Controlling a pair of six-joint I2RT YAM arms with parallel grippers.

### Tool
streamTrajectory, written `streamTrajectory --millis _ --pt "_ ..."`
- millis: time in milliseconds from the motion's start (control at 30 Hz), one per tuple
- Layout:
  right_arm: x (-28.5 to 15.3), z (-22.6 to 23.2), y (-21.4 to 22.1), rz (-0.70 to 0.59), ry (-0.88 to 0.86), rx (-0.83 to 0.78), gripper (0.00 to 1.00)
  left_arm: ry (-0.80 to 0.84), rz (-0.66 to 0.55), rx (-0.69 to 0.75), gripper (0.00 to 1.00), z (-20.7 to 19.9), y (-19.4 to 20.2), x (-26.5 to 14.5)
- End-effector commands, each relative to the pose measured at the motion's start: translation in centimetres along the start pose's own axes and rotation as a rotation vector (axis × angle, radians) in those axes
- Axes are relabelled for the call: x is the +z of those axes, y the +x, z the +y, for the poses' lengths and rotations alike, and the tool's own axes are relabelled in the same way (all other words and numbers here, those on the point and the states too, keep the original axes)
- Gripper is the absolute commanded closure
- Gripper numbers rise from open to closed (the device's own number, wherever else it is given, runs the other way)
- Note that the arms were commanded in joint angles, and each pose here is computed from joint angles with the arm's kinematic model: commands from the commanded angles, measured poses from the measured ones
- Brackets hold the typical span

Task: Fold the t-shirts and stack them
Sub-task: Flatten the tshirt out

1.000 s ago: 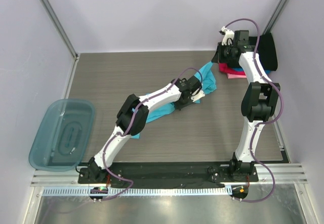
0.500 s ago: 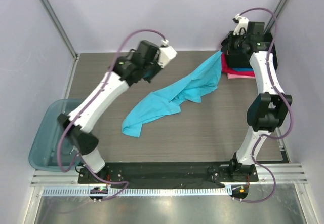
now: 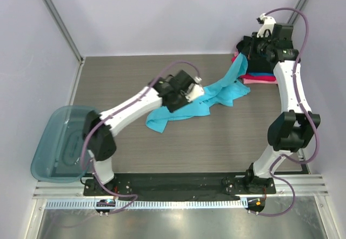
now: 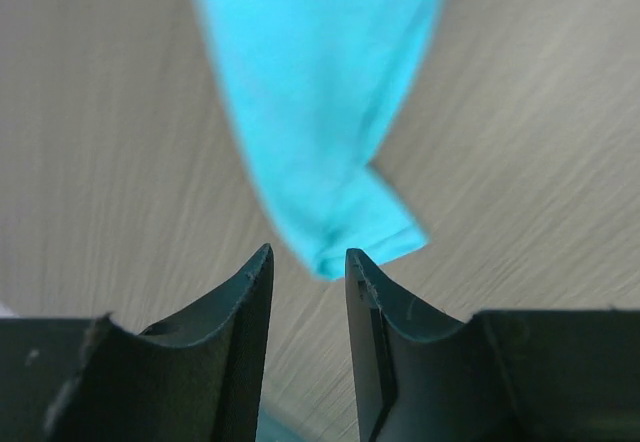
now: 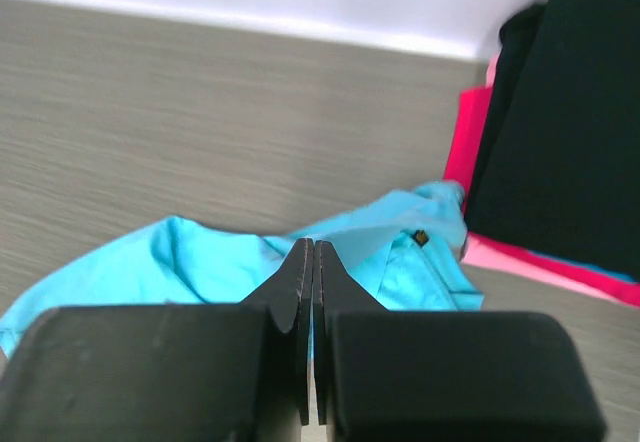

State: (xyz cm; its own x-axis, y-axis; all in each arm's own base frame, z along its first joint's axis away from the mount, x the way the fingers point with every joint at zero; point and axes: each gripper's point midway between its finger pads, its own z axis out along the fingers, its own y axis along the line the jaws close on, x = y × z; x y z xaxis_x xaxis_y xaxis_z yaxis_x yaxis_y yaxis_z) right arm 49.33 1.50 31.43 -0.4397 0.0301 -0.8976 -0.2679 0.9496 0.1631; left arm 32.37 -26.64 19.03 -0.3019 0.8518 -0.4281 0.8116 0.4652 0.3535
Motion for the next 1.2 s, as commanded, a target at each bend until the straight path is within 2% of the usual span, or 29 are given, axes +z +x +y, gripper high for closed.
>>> streamTrajectory --millis 0,100,133,167,600,833,1167 --pt "1.5 -0.9 0.8 0.017 0.008 -0.011 0.99 0.059 -0.063 0.040 0.63 -3.7 -4.1 1.3" --pt "2.0 -1.6 0.7 0.020 0.026 -0.023 0.99 0.081 -0.065 0.036 0.62 -5.6 -6.5 4.4" --pt "2.1 -1.7 0.5 0.017 0.024 -0.022 0.99 0.078 -0.099 0.026 0.62 -5.4 -8.2 4.3" --pt "2.2 -1.6 0.5 0.018 0.019 -0.020 0.99 0.095 -0.053 0.037 0.62 -6.6 -7.9 6.7" --pt "3.0 -1.7 1.8 0.046 0.000 -0.001 0.99 0.153 -0.033 0.106 0.54 -12.0 -10.9 15.0" --pt "2.7 -1.6 2.3 0.056 0.004 0.005 0.99 0.180 -0.070 0.121 0.54 -14.2 -12.5 16.9" --pt "1.5 -1.4 3.6 0.080 0.018 -0.005 0.99 0.162 -0.093 0.114 0.54 -14.4 -13.1 18.6"
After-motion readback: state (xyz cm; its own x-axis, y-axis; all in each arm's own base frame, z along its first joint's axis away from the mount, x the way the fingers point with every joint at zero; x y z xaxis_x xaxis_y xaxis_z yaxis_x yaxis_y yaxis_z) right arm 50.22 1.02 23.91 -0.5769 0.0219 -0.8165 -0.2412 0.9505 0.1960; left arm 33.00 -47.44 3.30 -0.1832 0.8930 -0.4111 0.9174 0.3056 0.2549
